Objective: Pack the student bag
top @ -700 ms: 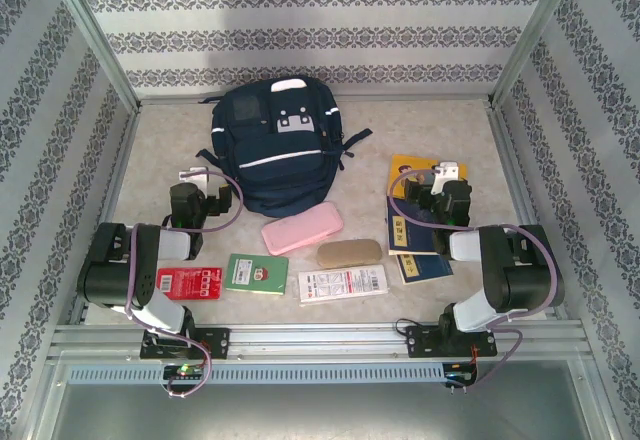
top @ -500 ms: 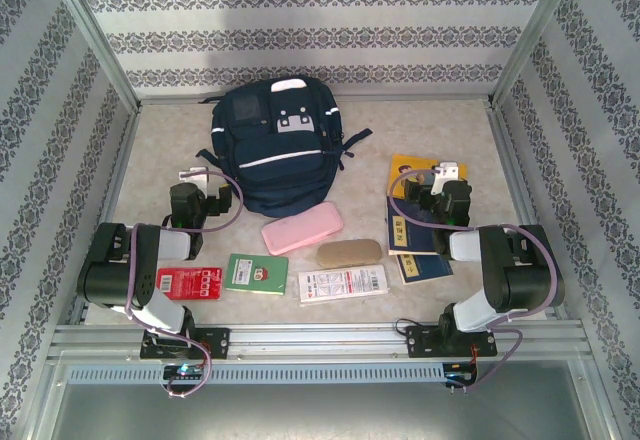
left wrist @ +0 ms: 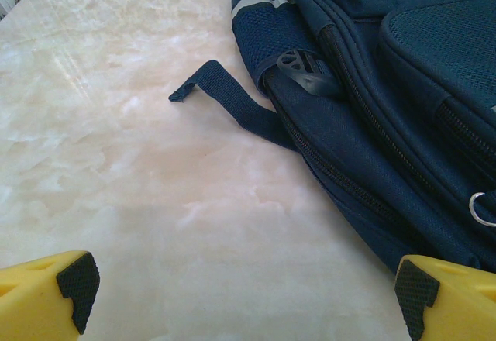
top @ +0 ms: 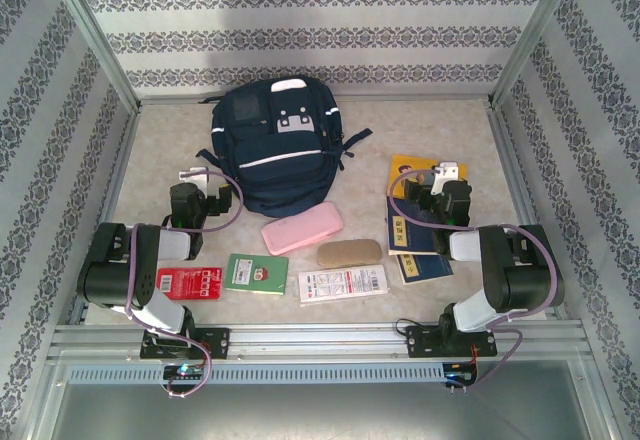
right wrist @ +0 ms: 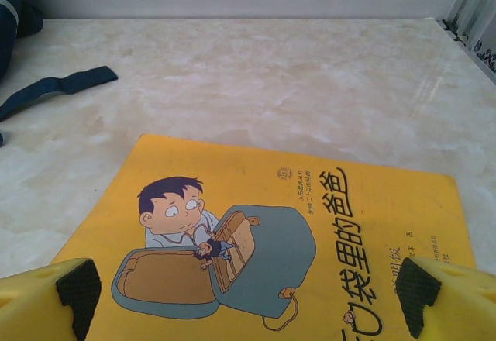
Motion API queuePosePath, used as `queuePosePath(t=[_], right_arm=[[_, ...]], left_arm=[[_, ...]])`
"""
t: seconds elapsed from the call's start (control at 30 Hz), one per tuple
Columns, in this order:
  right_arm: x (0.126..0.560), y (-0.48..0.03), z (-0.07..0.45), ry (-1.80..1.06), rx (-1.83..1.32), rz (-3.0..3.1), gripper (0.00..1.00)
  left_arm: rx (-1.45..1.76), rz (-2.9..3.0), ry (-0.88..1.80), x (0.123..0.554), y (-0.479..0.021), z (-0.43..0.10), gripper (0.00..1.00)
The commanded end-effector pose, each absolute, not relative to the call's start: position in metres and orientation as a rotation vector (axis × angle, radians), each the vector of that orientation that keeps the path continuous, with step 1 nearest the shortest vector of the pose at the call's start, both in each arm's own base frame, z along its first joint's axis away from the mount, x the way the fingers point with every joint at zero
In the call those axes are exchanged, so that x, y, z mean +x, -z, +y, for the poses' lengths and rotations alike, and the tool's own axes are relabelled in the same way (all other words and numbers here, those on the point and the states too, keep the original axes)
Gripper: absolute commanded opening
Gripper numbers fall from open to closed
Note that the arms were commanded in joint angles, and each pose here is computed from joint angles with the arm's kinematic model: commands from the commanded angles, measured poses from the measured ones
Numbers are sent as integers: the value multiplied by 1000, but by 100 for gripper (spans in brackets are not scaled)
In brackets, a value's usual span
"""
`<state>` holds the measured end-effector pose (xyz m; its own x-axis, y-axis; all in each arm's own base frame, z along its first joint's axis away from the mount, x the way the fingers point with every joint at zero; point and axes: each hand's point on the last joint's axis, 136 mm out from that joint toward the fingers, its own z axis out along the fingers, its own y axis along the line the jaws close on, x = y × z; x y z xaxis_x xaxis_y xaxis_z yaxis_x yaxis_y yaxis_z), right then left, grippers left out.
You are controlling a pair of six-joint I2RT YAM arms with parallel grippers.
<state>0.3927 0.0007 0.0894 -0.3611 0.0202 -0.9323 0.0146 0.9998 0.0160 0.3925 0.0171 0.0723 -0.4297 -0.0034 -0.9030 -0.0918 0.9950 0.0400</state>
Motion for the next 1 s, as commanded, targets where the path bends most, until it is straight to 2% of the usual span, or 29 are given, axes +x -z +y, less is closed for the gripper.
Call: queuePosePath(t=[0.0, 0.17, 0.27, 0.33, 0.43, 0.53, 0.67, 0.83, 0.9, 0.97], right_arm=[[399, -105, 4, -18, 11, 1894, 98], [398, -106, 3, -18, 11, 1887, 98], [398, -124, 7, -28, -6, 1880, 98], [392, -143, 6, 11, -2, 1895, 98], [379, -192, 15, 3, 78, 1789, 98], [364, -245, 66, -86, -17, 1720, 98], [322, -312, 148, -179, -260, 1640, 98], [291, -375, 163, -340, -152, 1759, 98], [281, -383, 171, -419, -200, 1831, 98], [285, -383, 168, -541, -80, 1835, 98]], left_arm=[[-78, 1966, -92, 398, -83, 16, 99], [-85, 1963, -96, 398, -87, 16, 99], [-112, 1953, -118, 393, -107, 22, 99], [-108, 1933, -116, 388, -129, 21, 99], [-65, 1878, -33, 376, -189, 7, 99], [50, 1795, 90, 359, -259, -30, 99], [26, 1852, 214, 324, -313, -73, 100], [-143, 2167, 305, 288, -304, -79, 99], [-174, 2290, 261, 277, -292, -73, 99], [-239, 2308, 247, 278, -285, -69, 99]])
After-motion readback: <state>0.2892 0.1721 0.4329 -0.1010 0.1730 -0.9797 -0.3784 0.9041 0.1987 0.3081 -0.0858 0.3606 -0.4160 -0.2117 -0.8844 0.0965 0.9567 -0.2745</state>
